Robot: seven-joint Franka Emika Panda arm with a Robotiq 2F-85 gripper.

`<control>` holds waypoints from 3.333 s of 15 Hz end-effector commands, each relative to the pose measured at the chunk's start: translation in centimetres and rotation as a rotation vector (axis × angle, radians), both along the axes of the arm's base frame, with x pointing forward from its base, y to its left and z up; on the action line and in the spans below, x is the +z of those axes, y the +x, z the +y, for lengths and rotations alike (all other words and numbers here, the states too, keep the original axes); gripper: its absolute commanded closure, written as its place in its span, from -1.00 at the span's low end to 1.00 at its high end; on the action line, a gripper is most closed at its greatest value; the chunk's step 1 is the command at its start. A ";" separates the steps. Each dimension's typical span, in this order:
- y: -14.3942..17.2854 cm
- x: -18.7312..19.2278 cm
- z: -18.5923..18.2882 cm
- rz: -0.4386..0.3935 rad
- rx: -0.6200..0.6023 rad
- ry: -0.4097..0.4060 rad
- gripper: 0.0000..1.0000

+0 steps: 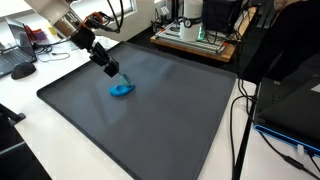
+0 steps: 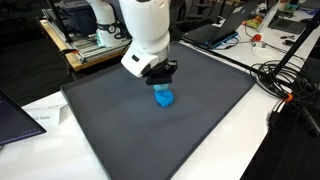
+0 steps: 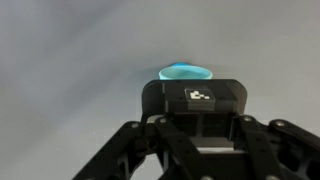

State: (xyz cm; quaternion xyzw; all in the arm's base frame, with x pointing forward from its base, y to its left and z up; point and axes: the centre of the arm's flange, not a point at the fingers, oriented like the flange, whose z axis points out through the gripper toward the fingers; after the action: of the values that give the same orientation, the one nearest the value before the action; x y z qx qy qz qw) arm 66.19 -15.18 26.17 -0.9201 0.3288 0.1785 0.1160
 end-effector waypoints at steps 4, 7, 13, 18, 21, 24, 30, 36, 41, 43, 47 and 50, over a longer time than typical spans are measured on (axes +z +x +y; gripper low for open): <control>3.6 -5.7 -1.3 0.045 -0.086 0.006 0.56; 3.8 -6.5 -0.6 0.078 -0.086 0.010 0.56; 3.8 -7.4 0.8 0.103 -0.051 0.009 0.56; 3.6 -8.3 1.2 0.123 -0.038 0.015 0.56; 3.5 -8.7 1.4 0.133 -0.033 0.020 0.56; 3.4 -9.2 1.5 0.140 -0.031 0.022 0.56; 3.5 -7.2 0.4 0.113 -0.038 0.012 0.56; 3.4 -3.4 -0.8 0.071 -0.042 -0.008 0.56; 3.1 -1.8 -1.1 0.039 -0.044 -0.012 0.56; 2.9 -1.0 -1.1 0.029 -0.041 -0.015 0.56; 2.1 1.0 -1.1 0.017 -0.035 -0.025 0.56; 1.7 3.2 -1.3 -0.015 -0.030 -0.039 0.56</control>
State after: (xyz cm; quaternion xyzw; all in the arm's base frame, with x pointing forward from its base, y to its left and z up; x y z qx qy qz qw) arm 68.98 -15.49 25.40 -0.9062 0.3441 0.2176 0.1137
